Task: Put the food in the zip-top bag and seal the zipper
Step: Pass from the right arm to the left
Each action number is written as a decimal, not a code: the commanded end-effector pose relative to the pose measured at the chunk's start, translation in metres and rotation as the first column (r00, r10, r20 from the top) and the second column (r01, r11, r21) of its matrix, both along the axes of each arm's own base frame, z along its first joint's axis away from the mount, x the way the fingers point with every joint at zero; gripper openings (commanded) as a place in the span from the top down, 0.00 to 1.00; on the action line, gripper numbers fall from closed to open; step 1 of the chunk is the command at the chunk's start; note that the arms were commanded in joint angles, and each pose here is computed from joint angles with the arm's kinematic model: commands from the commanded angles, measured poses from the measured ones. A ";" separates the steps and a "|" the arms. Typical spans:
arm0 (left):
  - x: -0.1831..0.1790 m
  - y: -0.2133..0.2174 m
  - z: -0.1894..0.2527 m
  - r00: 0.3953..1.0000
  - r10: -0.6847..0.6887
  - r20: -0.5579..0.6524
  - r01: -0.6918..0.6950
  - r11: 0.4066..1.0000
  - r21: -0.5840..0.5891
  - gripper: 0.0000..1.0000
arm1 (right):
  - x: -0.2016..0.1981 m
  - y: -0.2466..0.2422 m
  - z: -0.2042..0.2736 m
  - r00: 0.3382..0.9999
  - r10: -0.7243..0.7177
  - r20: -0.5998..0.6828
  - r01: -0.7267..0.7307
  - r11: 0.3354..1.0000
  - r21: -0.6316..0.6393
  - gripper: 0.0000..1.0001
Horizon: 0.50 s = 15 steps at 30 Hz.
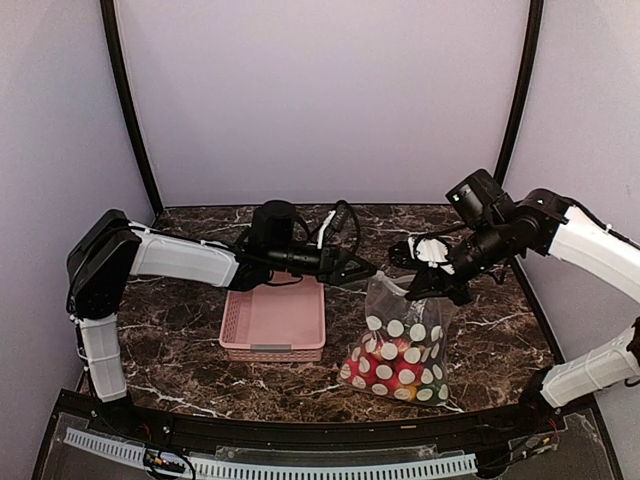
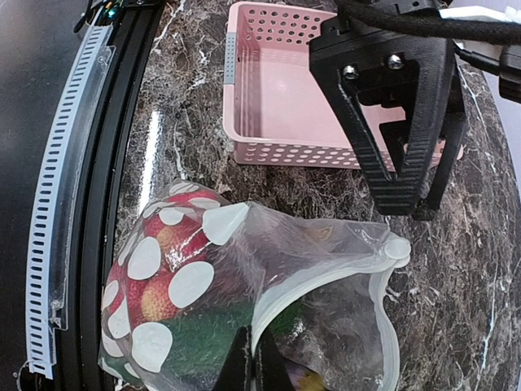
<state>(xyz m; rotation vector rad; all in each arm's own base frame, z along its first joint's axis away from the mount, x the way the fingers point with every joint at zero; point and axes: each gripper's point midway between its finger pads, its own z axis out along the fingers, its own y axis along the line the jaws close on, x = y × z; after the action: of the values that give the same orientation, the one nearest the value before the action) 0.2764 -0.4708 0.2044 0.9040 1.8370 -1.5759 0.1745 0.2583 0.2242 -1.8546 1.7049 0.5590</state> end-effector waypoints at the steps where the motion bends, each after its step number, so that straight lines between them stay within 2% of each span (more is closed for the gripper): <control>1: -0.012 -0.011 0.017 0.991 -0.112 -0.070 0.107 0.991 -0.076 0.27 | -0.007 0.006 0.010 0.999 0.033 -0.026 -0.033 0.999 0.017 1.00; 4: -0.015 -0.011 0.011 0.989 -0.138 -0.060 0.133 0.988 -0.080 0.31 | -0.007 0.007 0.010 0.999 0.034 -0.034 -0.034 0.999 0.016 1.00; 11: -0.015 -0.014 -0.016 0.986 -0.159 -0.051 0.158 0.987 -0.035 0.29 | -0.007 0.010 0.011 0.998 0.039 -0.045 -0.039 0.999 0.013 0.99; 14: -0.018 -0.016 -0.014 0.981 -0.189 -0.047 0.185 0.980 -0.076 0.37 | -0.006 0.012 0.012 0.998 0.039 -0.049 -0.038 0.999 0.009 0.99; 15: -0.020 -0.015 -0.015 0.978 -0.201 -0.060 0.195 0.977 -0.084 0.42 | -0.006 0.012 0.011 0.998 0.038 -0.052 -0.038 0.999 0.007 0.98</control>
<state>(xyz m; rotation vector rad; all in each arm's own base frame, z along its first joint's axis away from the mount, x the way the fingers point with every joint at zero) 0.2646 -0.4832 0.1796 0.9794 1.8536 -1.7370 0.1723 0.2636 0.2267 -1.8808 1.7247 0.5995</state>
